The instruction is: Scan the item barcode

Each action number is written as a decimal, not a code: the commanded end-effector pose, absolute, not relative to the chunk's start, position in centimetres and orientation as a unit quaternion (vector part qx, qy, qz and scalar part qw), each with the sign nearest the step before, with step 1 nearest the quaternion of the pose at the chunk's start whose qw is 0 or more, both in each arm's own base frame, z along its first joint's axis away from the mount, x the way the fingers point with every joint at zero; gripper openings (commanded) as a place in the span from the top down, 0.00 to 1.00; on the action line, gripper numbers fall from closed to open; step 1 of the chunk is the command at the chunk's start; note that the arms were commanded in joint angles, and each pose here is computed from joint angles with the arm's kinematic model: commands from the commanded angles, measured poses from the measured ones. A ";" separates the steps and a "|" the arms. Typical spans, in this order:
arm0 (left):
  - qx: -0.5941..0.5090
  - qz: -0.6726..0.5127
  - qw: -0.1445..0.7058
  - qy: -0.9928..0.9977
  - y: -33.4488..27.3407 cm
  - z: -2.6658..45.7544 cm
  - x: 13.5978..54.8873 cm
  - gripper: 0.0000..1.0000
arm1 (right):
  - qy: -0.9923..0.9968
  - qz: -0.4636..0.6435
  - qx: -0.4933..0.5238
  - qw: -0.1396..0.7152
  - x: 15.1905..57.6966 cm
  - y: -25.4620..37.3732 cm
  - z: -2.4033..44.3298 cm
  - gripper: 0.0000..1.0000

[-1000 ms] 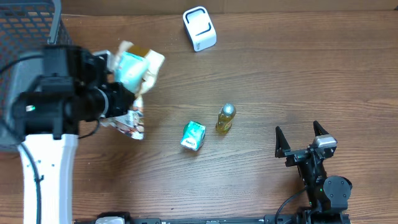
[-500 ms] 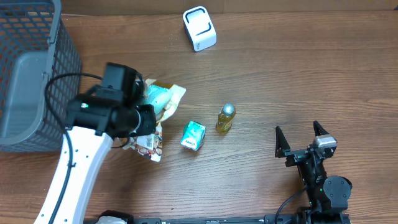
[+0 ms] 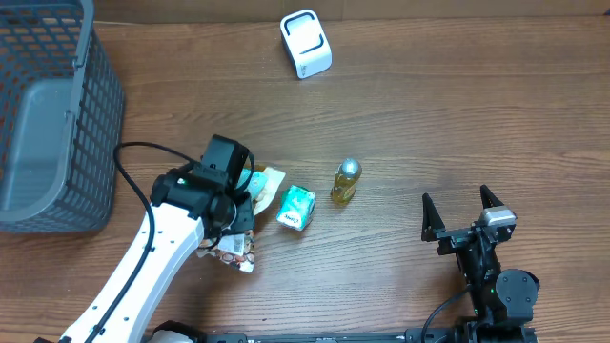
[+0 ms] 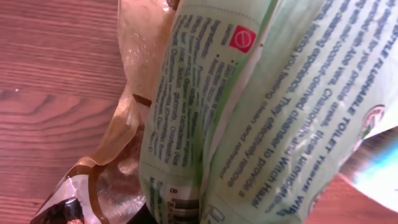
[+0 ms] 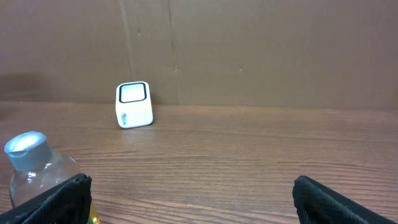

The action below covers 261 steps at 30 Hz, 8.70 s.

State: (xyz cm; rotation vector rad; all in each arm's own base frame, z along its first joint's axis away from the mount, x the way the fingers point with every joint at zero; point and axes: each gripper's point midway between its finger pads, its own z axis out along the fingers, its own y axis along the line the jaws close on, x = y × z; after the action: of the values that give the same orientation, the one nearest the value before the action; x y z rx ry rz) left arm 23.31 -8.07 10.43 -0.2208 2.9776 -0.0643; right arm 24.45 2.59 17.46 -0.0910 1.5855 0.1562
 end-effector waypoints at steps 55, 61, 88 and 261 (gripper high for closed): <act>-0.021 0.010 0.213 0.977 -9.2 17.4 33.6 0.00 | 0.710 0.065 -0.039 0.700 24.5 2.4 17.3 0.00; -0.021 -0.005 0.232 0.973 -9.8 18.5 34.5 0.00 | 0.710 0.065 -0.039 0.700 24.5 2.4 17.3 0.00; -0.021 -0.028 0.214 0.976 -7.5 18.2 34.8 0.05 | 0.710 0.065 -0.039 0.700 24.5 2.4 17.3 0.00; 0.159 0.130 0.124 0.971 -19.1 6.6 31.1 0.96 | 0.710 0.065 -0.039 0.700 24.5 2.4 17.3 0.00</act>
State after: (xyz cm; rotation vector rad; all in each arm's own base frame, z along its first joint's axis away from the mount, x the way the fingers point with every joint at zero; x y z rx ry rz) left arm 31.11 -17.04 6.16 0.4095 2.8072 0.5015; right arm 24.45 2.58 17.44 -0.0906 1.5863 0.1559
